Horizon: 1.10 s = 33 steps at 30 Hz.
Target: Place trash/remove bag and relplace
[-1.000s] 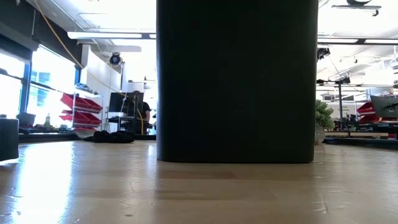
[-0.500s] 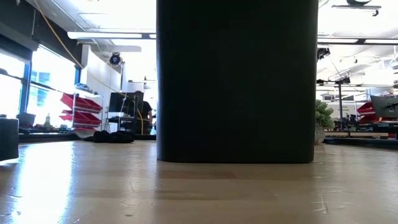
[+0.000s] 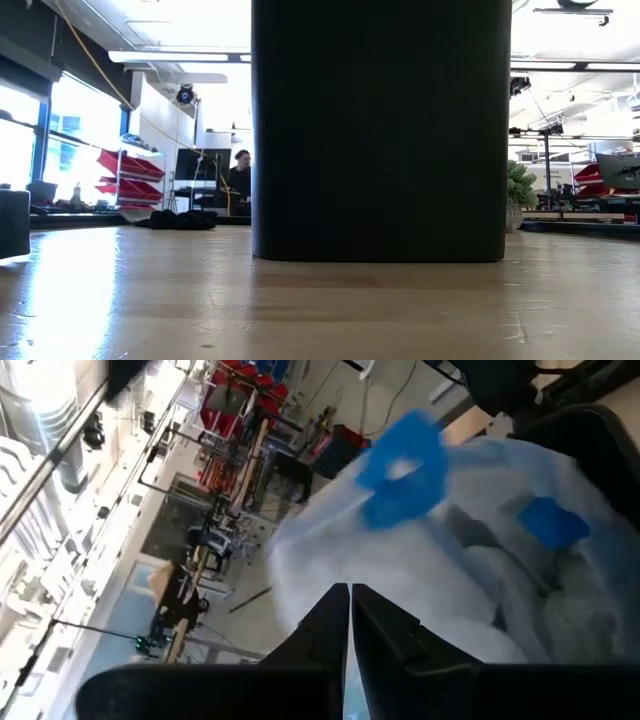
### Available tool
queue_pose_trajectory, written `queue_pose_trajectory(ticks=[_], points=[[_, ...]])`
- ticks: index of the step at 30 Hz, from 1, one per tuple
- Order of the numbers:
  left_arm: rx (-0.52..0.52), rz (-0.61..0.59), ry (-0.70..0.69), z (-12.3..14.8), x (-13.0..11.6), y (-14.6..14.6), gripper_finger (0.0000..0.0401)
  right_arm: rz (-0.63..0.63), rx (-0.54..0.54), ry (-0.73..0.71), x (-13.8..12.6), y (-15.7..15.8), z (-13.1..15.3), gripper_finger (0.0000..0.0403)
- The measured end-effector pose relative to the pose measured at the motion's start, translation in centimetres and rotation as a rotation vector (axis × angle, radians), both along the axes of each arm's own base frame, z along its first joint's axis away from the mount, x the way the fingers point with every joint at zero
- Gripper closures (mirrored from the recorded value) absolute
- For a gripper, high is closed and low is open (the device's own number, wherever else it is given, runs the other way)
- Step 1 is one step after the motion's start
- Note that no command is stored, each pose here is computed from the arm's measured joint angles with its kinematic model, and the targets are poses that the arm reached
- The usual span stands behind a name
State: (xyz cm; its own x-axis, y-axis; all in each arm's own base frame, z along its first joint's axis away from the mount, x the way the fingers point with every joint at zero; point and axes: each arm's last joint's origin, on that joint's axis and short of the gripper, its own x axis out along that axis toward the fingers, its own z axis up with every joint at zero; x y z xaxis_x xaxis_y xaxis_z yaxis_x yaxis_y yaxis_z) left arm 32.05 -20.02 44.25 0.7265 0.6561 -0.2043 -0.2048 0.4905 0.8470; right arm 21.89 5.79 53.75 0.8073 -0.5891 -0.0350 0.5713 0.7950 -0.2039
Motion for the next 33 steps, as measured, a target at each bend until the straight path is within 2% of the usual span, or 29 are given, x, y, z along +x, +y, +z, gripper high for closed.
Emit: queue_pose_trajectory(ticks=[2,5,8,10,14,17,21,24,26,28,30,33], points=[[-0.014,0.002,-0.005,-0.1,0.0,0.0,0.0401,0.048,-0.029,-0.052,-0.8,-0.2,1.1,0.0403],[-0.026,-0.008,0.002,-0.1,0.0,0.0,0.0401,0.220,-0.002,-0.072,-1.9,-0.3,1.5,0.0403],[-0.028,-0.009,0.001,-0.1,0.0,0.0,0.0401,0.358,0.094,0.025,-2.4,-0.2,0.2,0.0398],[-0.027,-0.012,0.002,-0.1,-0.1,-0.1,0.0401,0.390,0.176,0.148,-2.5,-0.1,-1.4,0.0380],[-0.028,-0.012,0.001,-0.1,-0.1,-0.1,0.0401,0.391,0.375,0.407,-2.3,0.3,-4.6,0.0309],[-0.040,-0.018,0.002,-0.2,-0.1,-0.1,0.0401,0.409,0.491,0.523,-1.2,0.9,-6.1,0.0236],[-0.094,-0.031,-0.005,-0.2,0.1,0.0,0.0401,0.321,0.502,0.597,1.1,1.7,-7.9,0.0148],[-0.134,-0.053,0.000,-0.3,0.1,0.0,0.0401,0.236,0.490,0.619,2.5,1.8,-8.9,0.0114],[-0.150,-0.067,0.008,-0.4,0.2,-0.1,0.0401,0.204,0.501,0.653,3.4,1.6,-9.7,0.0115],[-0.153,-0.069,0.006,-0.3,0.2,-0.1,0.0401,0.170,0.498,0.703,4.0,1.3,-10.4,0.0138],[-0.163,-0.071,-0.010,-0.2,0.3,-0.2,0.0401,0.147,0.488,0.722,4.4,0.9,-10.7,0.0184],[-0.147,-0.084,-0.028,0.2,0.7,-0.3,0.0401,0.164,0.449,0.710,4.5,0.5,-10.4,0.0294]])
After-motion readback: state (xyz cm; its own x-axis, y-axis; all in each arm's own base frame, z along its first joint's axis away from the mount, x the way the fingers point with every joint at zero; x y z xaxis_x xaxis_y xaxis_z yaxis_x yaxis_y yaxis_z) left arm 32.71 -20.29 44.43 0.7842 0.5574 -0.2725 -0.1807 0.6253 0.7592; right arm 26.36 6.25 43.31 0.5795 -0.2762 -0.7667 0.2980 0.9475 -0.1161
